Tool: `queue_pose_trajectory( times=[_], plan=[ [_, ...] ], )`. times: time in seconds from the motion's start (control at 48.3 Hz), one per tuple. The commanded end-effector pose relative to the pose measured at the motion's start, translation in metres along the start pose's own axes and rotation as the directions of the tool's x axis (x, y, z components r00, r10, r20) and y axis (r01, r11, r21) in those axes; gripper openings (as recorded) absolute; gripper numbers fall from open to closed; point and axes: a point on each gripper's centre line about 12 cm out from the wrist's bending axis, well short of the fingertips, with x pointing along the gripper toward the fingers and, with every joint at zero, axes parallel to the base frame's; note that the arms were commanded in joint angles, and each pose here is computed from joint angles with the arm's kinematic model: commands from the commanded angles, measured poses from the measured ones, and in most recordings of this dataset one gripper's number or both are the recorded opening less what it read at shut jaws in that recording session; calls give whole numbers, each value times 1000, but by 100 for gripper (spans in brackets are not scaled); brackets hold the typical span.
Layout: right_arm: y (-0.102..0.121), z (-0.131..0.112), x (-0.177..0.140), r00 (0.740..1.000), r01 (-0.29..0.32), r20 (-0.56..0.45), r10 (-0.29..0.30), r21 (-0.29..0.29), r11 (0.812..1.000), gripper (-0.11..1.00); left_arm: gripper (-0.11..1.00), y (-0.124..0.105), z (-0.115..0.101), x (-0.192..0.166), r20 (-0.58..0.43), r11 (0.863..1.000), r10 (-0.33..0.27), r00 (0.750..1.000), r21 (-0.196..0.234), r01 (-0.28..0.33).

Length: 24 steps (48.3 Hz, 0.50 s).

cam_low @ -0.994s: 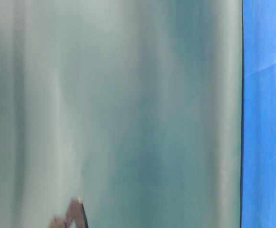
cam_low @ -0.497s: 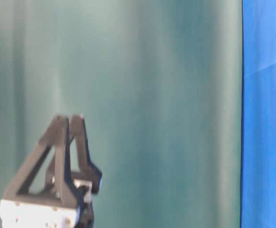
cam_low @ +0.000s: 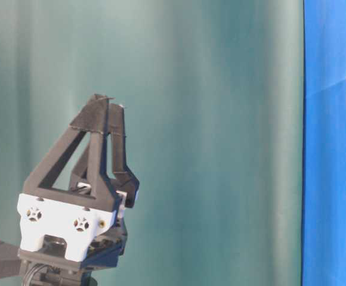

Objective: Handover the blue block to the right arm after grasping it with the left arm, then place it in the designated position.
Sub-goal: 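Move the open left gripper over the blue cube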

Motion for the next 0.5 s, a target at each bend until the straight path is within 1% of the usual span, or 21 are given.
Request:
queue_pose_trajectory(
  times=[0.0,0.104,0.186,0.248,0.29,0.331,0.414,0.476],
  plan=[
    [0,10,3,1000,1,23,-1,4,1000,95,92,1,15,2,26,1000,3,1000,-3,-3],
    [0,9,3,1000,1,15,-1,3,1000,95,92,1,13,7,-20,1000,1,1000,-8,-1],
    [0,9,3,1000,2,14,-2,4,1000,95,92,1,10,14,-100,1000,2,995,-9,-3],
    [0,10,3,1000,2,12,-2,5,1000,95,92,0,8,20,-163,1000,-2,987,-11,0],
    [0,10,3,1000,2,8,-2,5,1000,95,92,0,7,25,-210,1000,-2,978,-12,-1],
    [0,10,3,1000,2,6,-2,5,1000,95,92,0,6,30,-268,1000,-4,963,-13,0],
    [0,9,3,1000,2,0,-2,5,1000,95,92,-2,3,38,-366,1000,-7,931,-13,2],
    [0,9,3,1000,1,-3,-1,5,1000,95,92,-2,0,43,-433,1000,-9,901,-14,3]
  ],
)
